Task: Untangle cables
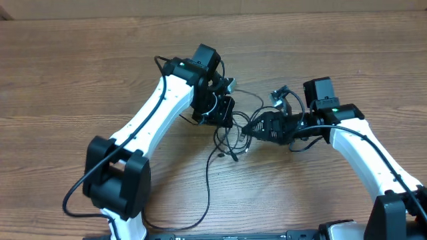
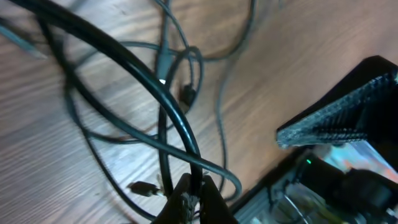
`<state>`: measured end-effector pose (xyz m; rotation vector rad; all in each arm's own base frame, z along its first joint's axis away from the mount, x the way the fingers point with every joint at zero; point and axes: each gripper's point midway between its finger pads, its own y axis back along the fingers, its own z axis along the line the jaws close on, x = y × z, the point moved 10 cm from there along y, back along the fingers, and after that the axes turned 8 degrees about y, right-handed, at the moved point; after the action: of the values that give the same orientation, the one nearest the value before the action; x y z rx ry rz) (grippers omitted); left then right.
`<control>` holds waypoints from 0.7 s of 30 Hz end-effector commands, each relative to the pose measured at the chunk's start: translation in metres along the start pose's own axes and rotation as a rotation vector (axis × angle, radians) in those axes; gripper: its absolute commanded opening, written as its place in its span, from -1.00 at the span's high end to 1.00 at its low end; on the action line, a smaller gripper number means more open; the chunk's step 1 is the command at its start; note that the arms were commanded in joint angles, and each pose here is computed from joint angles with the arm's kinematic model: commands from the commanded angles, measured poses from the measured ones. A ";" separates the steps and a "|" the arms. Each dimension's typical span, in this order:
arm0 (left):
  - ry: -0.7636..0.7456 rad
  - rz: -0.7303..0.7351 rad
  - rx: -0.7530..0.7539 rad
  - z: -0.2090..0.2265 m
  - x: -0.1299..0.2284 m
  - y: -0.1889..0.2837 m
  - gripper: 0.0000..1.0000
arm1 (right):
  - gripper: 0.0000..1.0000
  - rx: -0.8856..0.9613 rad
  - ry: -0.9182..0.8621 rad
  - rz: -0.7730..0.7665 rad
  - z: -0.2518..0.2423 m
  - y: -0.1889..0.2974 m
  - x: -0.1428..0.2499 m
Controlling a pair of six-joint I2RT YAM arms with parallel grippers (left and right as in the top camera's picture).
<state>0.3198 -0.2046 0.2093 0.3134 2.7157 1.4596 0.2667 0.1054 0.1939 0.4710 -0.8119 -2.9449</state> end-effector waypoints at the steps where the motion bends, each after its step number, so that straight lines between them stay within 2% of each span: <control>1: -0.054 0.061 0.141 -0.009 0.002 -0.005 0.91 | -0.54 0.177 -0.147 -0.008 -0.008 -0.006 -0.002; 8: -0.068 0.062 0.176 -0.010 0.001 -0.004 0.92 | -0.29 0.354 -0.192 -0.005 -0.008 -0.021 0.002; 13: -0.172 0.068 0.379 -0.013 0.001 0.008 0.92 | -0.16 0.474 -0.231 -0.022 -0.009 -0.028 0.004; 21: -0.191 0.028 0.604 -0.002 -0.003 0.036 0.92 | -0.09 0.658 -0.288 -0.107 -0.018 -0.024 0.001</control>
<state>0.3271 -0.1932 0.2251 0.4647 2.9125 0.8295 0.2658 0.1232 0.1690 0.1400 -1.6518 -2.8251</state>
